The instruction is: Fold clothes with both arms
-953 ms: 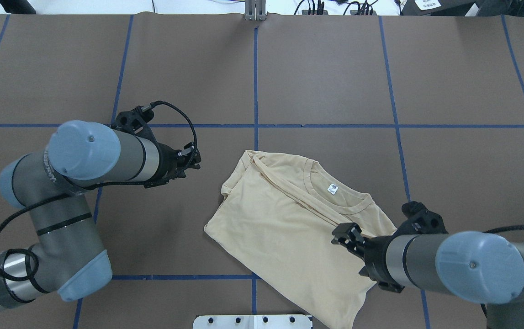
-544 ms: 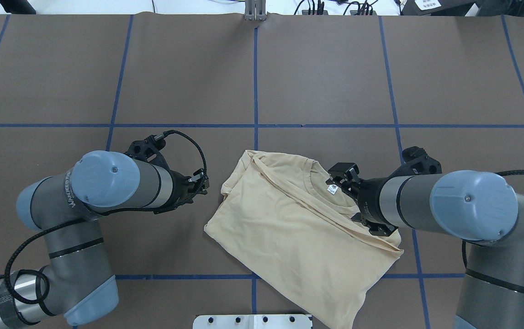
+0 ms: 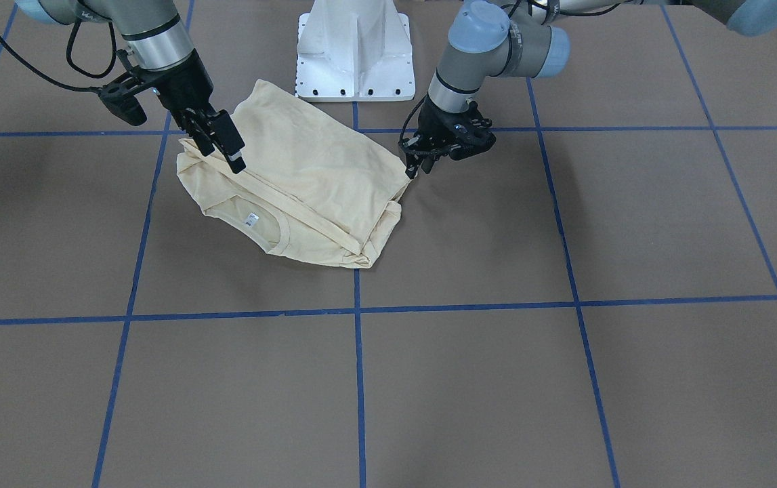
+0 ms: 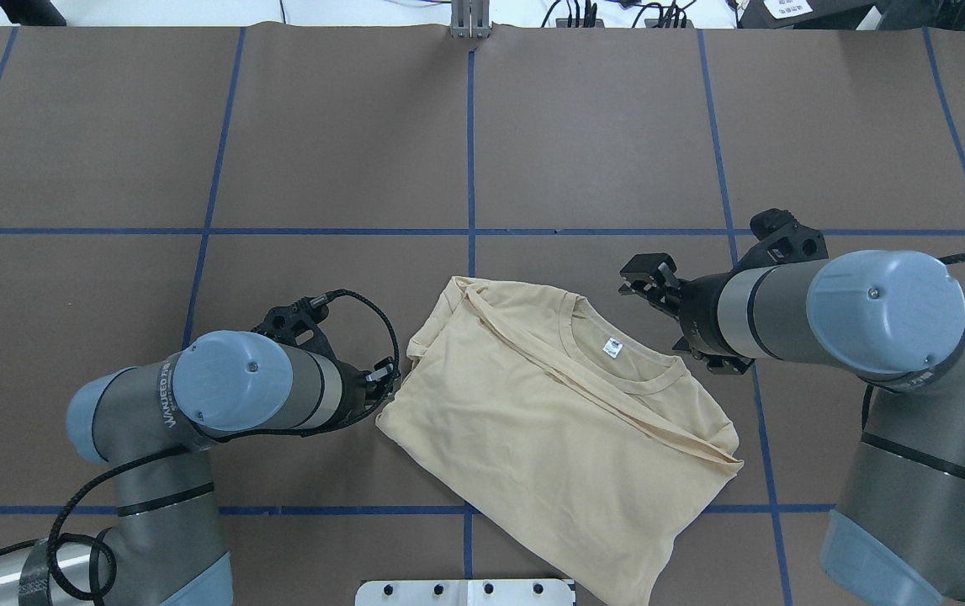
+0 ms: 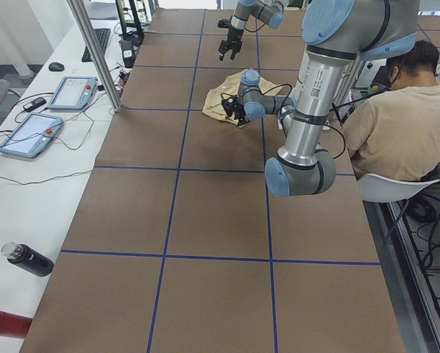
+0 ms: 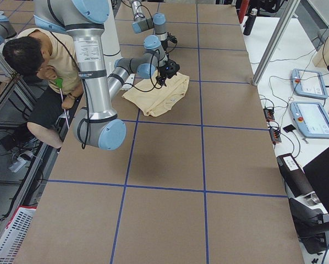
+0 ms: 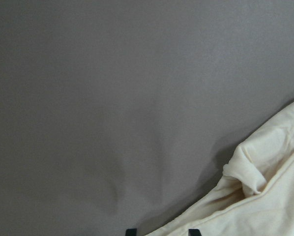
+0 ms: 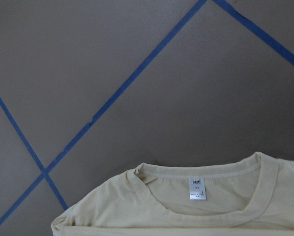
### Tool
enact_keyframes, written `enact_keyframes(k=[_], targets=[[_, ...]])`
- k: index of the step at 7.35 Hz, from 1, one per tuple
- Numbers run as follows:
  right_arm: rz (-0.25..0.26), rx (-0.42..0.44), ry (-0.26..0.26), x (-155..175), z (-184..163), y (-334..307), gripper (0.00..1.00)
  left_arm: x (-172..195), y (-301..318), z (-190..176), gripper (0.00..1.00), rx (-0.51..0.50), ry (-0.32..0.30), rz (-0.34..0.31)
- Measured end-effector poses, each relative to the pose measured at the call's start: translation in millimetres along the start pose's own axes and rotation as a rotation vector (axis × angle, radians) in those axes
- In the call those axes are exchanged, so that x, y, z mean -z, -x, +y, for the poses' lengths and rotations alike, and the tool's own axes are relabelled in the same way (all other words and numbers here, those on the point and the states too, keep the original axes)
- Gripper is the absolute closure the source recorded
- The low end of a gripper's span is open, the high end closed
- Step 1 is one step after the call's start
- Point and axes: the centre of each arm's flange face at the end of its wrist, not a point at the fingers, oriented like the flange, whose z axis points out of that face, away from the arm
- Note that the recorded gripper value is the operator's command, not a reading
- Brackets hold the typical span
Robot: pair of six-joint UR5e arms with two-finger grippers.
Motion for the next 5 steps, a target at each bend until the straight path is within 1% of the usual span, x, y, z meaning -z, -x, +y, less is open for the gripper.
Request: enact_keyframes(k=[3, 4, 5], targets=[[-0.003, 0.003, -0.020, -2, -12, 6, 0.00, -13, 3, 5, 0.56, -0.003, 0.005, -0.023], [-0.002, 0.003, -0.020, -3, -13, 6, 0.00, -15, 4, 6, 0.63, -0.004, 0.006, -0.027], [-0.001, 0.003, -0.019, -3, -13, 6, 0.00, -16, 2, 7, 0.81, -0.004, 0.008, -0.026]])
